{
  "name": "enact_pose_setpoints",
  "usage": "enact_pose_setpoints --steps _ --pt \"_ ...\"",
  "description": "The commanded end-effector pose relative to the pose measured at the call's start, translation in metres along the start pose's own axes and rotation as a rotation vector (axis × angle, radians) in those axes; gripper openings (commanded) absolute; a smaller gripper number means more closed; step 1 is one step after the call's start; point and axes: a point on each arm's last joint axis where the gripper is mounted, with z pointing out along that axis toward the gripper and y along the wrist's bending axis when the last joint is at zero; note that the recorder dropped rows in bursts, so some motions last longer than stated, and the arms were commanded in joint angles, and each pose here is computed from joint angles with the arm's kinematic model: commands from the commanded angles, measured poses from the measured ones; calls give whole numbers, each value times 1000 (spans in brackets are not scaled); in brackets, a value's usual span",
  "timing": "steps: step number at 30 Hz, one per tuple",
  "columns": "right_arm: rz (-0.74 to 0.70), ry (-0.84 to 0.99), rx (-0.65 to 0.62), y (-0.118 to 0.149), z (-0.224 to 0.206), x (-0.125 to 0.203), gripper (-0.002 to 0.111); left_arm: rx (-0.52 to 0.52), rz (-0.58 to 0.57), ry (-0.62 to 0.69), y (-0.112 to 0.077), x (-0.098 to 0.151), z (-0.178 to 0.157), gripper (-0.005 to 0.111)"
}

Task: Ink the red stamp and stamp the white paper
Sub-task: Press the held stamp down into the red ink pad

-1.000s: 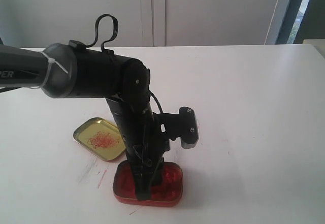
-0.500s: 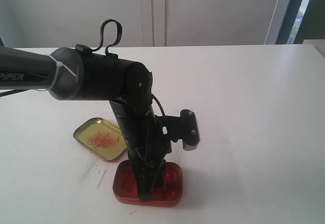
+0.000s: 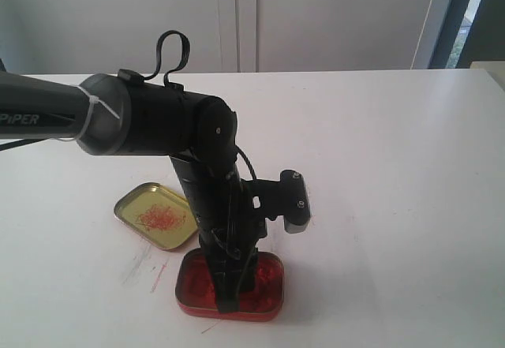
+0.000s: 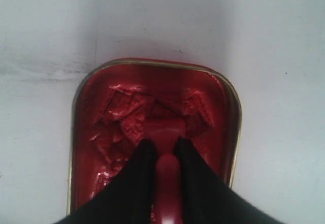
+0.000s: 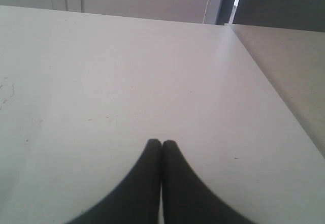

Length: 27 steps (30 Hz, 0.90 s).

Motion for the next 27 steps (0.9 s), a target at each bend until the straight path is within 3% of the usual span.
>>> enact_pose_setpoints --steps 1,27 --pt "-10 -9 0 0 0 0 0 51 -11 41 -3 5 17 0" --pt "-10 -9 0 0 0 0 0 72 -8 63 -5 8 18 0"
